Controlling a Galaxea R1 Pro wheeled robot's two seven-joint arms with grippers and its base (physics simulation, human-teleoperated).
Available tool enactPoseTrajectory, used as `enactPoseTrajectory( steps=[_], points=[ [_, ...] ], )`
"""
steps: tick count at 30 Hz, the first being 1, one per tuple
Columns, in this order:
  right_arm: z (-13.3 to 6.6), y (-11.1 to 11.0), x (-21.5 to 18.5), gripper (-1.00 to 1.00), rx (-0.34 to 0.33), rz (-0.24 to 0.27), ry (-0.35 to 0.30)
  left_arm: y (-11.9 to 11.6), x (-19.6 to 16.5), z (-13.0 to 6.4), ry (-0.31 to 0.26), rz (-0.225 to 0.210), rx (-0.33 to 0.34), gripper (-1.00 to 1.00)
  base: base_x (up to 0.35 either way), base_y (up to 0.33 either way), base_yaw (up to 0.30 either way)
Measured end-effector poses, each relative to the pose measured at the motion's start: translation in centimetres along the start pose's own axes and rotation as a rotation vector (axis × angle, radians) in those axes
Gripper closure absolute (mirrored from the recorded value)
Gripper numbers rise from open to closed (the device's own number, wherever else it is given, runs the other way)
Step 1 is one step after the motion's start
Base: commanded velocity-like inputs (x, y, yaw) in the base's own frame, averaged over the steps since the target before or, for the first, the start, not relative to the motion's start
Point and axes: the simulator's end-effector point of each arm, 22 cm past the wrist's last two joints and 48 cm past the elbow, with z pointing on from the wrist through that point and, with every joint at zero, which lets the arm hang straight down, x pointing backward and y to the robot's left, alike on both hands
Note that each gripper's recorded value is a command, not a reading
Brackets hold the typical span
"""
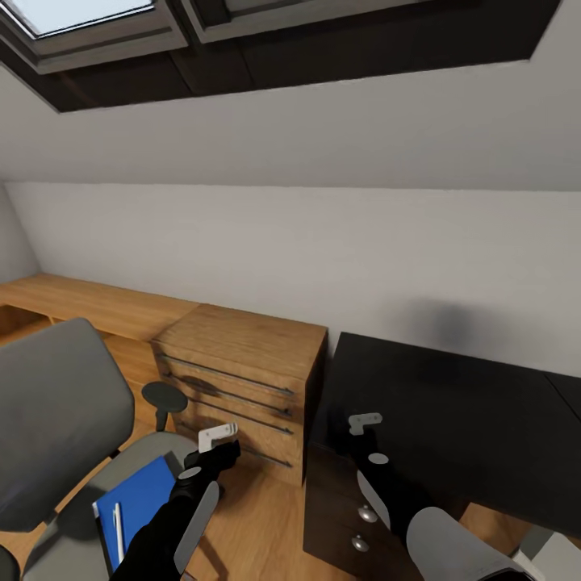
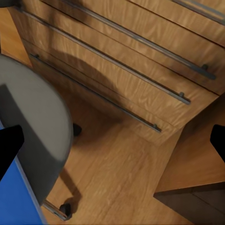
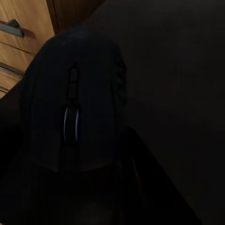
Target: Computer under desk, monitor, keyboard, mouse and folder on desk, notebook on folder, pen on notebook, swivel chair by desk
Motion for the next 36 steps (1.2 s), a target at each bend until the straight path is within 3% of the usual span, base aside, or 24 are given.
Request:
enactPoseTrajectory(
  steps=[21,36],
  points=[
    [0.9,0.1,1.4,1.00,0.000,0.000,-0.003,0.0,1.6,1.1,0.005,0.002,0.006,-1.00,0.003,0.000,0.000],
    [0.9,0.1,1.4,1.00,0.000,0.000,-0.004,-0.1,1.7,1.1,0.006,0.004,0.008,-1.00,0.127,-0.031,0.000]
  ],
)
